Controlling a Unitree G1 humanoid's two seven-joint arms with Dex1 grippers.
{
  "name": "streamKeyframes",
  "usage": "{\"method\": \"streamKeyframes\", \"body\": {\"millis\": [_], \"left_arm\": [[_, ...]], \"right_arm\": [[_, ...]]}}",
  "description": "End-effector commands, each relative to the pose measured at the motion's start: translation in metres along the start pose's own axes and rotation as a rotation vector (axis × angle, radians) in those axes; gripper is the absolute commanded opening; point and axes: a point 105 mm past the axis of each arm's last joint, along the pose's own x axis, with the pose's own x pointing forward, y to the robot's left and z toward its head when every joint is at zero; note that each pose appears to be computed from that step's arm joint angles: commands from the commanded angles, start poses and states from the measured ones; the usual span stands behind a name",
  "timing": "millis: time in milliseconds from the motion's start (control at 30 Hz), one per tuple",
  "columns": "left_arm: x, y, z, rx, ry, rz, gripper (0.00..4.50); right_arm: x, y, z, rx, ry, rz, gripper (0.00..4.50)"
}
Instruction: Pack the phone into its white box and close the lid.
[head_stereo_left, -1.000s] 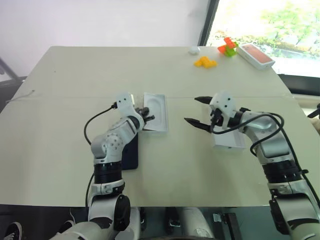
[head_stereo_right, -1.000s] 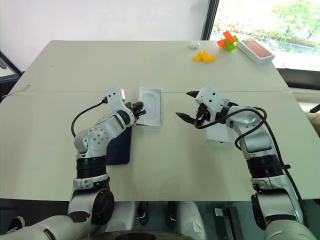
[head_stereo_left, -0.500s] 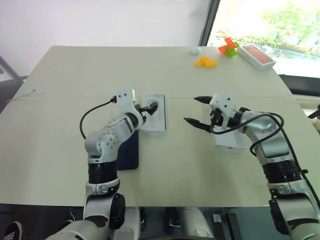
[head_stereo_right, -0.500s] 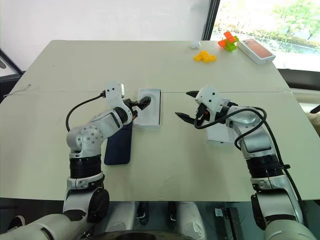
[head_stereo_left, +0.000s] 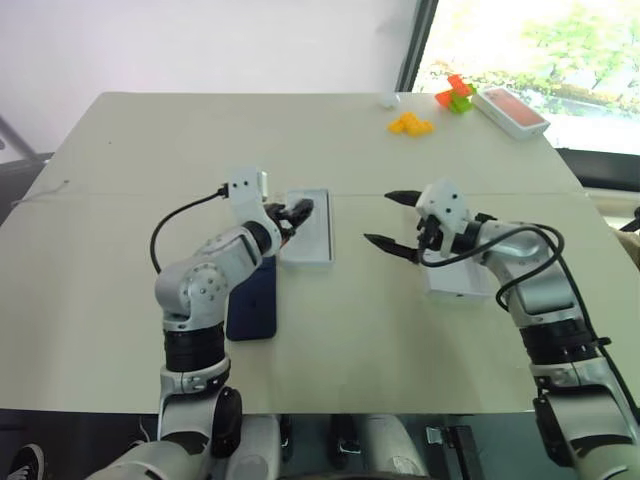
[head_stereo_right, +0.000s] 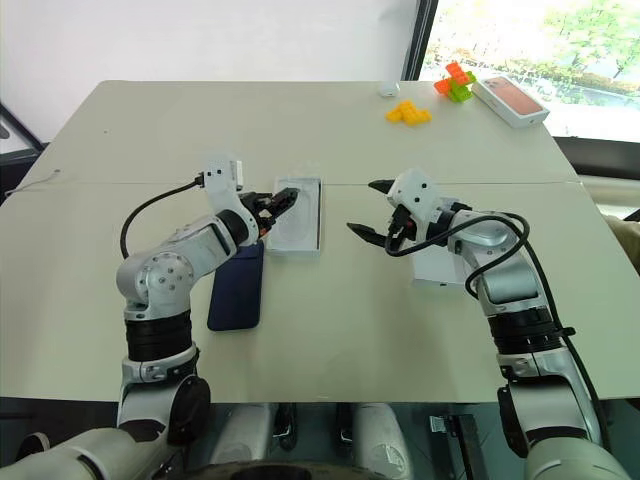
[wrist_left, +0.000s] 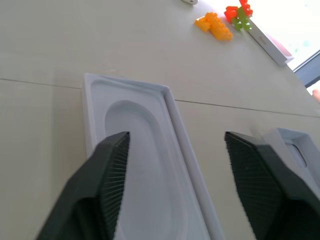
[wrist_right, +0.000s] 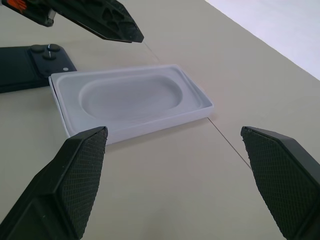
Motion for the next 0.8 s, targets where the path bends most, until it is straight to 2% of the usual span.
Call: {"method": "streamKeyframes", "body": {"millis": [33, 100, 333, 400, 567, 800], "left_arm": [[0.006, -0.001, 0.001, 0.036, -0.018, 0.008, 1.02], [0.01, -0.002, -0.009, 0.071, 0.019, 0.003, 0.06], [0.029, -0.008, -0.041, 0.104, 0.188, -0.009, 0.06], [0.032, -0.004, -0.047, 0.056, 0.231, 0.018, 0.06], [0.038, -0.016, -0.043, 0.099, 0.217, -0.033, 0.06], [0.036, -0.016, -0.037, 0.14, 0.191, -0.04, 0.06]], "right_arm": [[0.002, -0.001, 0.018, -0.042, -0.051, -0.003, 4.5], [0.003, -0.001, 0.018, -0.04, -0.054, -0.004, 4.5], [0.0, -0.003, 0.018, -0.053, -0.047, -0.016, 4.5], [-0.001, -0.004, 0.018, -0.047, -0.046, -0.019, 4.5], [-0.002, -0.004, 0.017, -0.05, -0.042, -0.027, 4.5], [-0.003, -0.004, 0.017, -0.055, -0.037, -0.027, 4.5]]}}
